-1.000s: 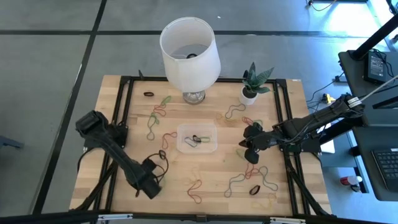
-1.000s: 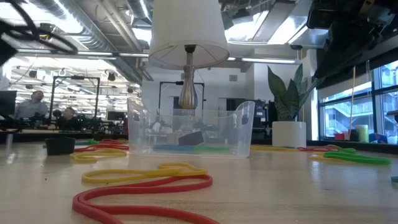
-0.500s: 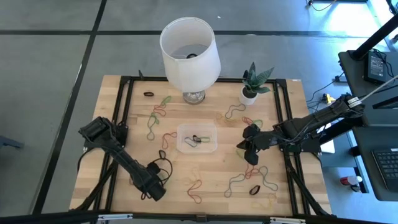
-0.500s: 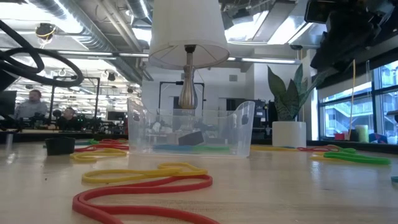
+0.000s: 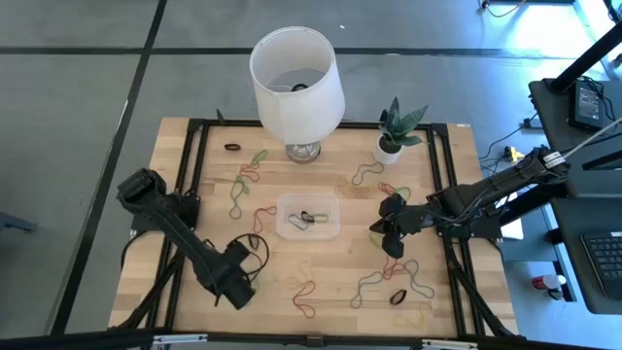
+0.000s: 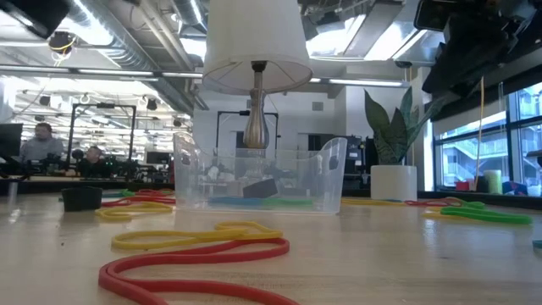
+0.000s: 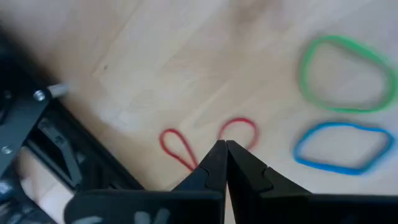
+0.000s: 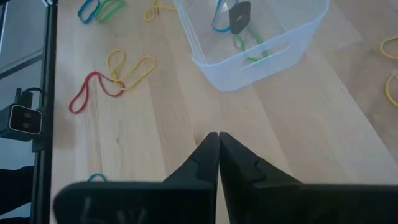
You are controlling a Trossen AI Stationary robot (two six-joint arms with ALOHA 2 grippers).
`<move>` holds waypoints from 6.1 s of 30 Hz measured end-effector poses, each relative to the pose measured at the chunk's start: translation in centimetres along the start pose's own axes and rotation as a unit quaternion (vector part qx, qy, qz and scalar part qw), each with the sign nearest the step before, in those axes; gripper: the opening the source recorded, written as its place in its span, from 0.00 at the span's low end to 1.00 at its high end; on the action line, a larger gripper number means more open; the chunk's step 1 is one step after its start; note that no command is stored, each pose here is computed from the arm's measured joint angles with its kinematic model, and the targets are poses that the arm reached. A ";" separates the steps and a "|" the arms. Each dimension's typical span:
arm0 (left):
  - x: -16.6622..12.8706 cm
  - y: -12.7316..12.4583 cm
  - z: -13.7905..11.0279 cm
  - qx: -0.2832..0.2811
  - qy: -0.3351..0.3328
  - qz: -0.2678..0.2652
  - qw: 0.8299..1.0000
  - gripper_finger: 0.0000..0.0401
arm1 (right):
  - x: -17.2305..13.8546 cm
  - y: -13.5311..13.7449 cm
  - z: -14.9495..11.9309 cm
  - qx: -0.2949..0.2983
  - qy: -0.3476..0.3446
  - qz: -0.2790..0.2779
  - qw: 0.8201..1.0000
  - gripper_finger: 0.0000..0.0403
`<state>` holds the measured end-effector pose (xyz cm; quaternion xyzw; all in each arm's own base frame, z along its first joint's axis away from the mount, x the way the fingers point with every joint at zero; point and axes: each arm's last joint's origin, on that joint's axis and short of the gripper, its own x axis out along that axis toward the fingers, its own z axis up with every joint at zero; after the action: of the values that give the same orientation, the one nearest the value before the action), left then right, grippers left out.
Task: Pick and place rubber bands into bin
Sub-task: Put the red rubber band into the transparent bin, then put the yellow rubber band into the transparent bin
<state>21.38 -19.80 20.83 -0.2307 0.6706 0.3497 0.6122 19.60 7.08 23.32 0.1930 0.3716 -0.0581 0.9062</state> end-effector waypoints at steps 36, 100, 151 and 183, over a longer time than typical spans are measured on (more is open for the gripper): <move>5.6 1.9 -2.0 -0.083 0.074 -0.025 0.993 0.00 | 0.0 0.1 0.1 0.001 -0.007 0.004 1.000 0.04; -9.1 5.0 23.1 0.155 -0.207 -0.181 0.949 0.21 | 0.2 -0.4 0.5 -0.002 -0.018 -0.012 1.000 0.04; -1.8 19.9 8.8 0.143 -0.454 -0.287 0.831 0.00 | 11.4 -16.3 6.4 -0.028 0.318 -0.187 0.929 0.32; -1.9 20.0 9.0 0.143 -0.478 -0.257 0.828 0.01 | 0.9 -3.9 10.9 0.053 0.088 -0.235 0.967 0.00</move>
<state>12.85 -0.35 26.39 -0.1090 0.2527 0.1466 0.9502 26.42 -0.79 28.55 0.1526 0.4814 -0.2715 0.8193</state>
